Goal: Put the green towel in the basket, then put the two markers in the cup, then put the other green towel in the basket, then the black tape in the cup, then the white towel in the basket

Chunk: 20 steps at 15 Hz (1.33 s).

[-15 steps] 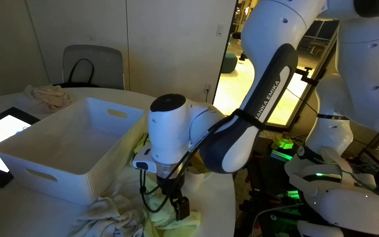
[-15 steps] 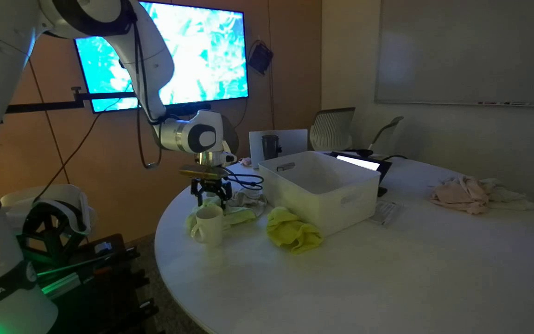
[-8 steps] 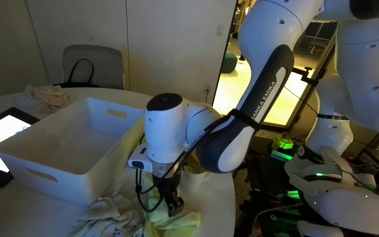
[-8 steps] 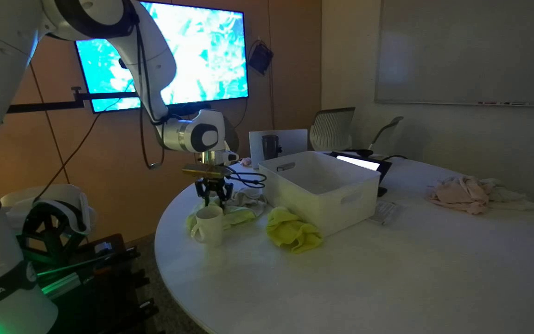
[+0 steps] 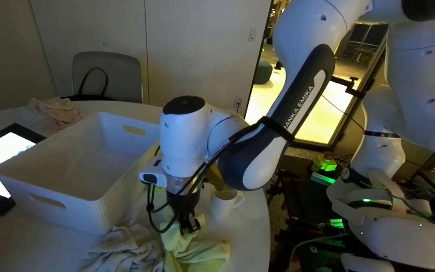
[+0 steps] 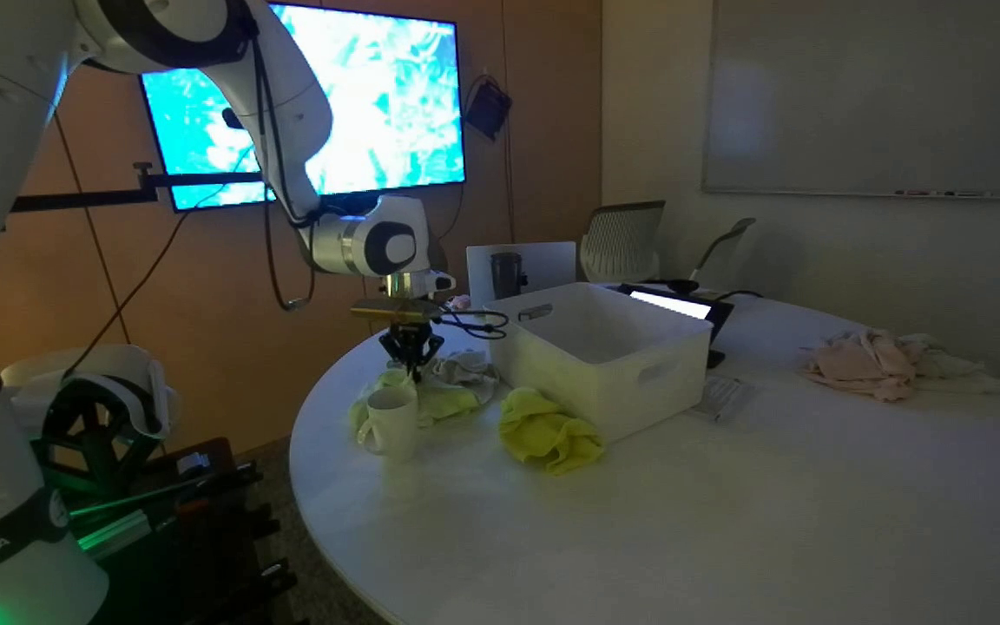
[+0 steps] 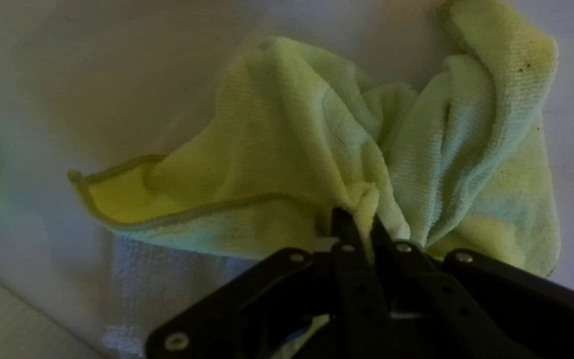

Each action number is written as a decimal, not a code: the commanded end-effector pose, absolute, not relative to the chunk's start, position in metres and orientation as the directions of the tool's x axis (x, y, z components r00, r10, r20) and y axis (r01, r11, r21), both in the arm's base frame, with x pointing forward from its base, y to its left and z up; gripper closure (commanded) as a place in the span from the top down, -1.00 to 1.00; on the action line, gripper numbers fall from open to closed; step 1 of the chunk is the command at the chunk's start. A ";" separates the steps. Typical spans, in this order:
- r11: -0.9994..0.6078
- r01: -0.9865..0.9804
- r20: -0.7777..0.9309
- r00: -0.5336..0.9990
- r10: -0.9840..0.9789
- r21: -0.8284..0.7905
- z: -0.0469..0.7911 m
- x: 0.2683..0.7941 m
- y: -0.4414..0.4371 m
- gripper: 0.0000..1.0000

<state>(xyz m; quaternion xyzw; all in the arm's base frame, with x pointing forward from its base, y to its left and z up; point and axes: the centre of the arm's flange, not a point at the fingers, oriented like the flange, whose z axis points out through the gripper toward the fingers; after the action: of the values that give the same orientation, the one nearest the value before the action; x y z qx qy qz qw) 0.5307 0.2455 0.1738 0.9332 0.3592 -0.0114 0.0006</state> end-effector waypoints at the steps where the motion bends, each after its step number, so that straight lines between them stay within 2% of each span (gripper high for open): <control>1: -0.764 0.645 0.006 0.764 0.645 0.030 0.195 0.541 0.242 -0.89; 14: -0.935 0.317 0.327 0.877 0.353 0.159 0.408 0.560 0.184 -0.92; 20: -0.950 0.280 0.253 0.917 0.308 0.140 0.479 0.528 0.153 -0.95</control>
<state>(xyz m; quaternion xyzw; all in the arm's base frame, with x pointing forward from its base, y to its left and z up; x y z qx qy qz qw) 0.5551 0.1668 0.4410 0.9726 0.1606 0.1590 0.0538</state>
